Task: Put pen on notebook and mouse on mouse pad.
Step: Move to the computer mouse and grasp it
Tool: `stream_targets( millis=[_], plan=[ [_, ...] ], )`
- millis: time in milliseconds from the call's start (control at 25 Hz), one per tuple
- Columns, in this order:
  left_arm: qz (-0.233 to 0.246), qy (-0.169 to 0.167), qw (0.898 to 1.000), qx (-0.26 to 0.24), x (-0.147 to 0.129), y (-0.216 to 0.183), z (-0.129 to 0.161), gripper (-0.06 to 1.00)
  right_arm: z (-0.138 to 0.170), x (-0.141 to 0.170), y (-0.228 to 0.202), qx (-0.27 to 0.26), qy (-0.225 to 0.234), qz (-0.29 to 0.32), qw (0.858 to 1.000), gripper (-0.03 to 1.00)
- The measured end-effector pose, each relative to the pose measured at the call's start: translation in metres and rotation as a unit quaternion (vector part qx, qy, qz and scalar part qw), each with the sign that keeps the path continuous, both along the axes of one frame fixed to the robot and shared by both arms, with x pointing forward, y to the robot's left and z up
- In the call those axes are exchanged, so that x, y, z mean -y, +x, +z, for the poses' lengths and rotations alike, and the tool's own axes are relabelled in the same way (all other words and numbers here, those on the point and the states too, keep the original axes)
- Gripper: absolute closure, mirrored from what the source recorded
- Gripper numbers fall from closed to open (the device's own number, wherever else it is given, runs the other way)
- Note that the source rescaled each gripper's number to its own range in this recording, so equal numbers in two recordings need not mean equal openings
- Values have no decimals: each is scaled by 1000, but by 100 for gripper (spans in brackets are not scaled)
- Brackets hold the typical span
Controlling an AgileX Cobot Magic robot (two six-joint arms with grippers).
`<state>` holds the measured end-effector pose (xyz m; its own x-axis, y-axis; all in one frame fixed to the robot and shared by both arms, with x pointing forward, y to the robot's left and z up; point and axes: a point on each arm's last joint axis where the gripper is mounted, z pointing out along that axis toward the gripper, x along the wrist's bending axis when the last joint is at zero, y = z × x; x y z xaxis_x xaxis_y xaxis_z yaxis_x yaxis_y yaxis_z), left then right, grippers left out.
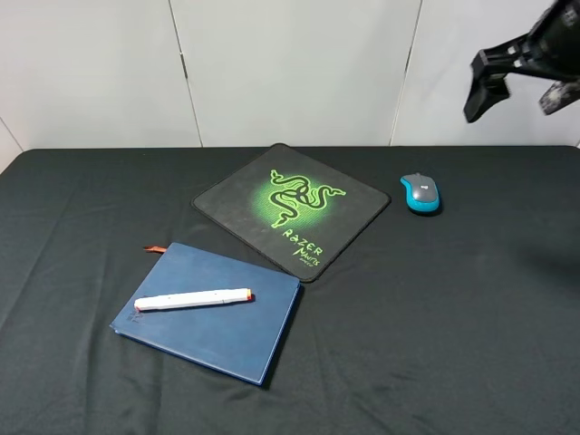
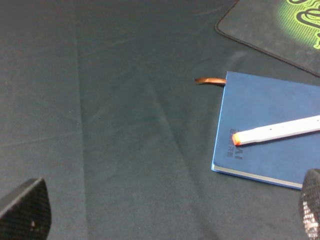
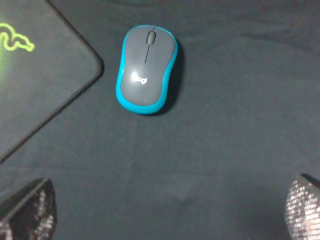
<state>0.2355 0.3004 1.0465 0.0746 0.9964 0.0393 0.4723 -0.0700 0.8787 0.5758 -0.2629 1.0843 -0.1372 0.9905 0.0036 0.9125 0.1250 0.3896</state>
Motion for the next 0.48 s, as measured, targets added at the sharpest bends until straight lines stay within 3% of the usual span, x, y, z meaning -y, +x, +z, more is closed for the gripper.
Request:
stream_targets(
  millis=[480],
  plan=[
    [0, 0, 1000, 0, 0, 0, 0, -5, -49, -6, 52, -62, -2, -5, 998, -3]
  ],
)
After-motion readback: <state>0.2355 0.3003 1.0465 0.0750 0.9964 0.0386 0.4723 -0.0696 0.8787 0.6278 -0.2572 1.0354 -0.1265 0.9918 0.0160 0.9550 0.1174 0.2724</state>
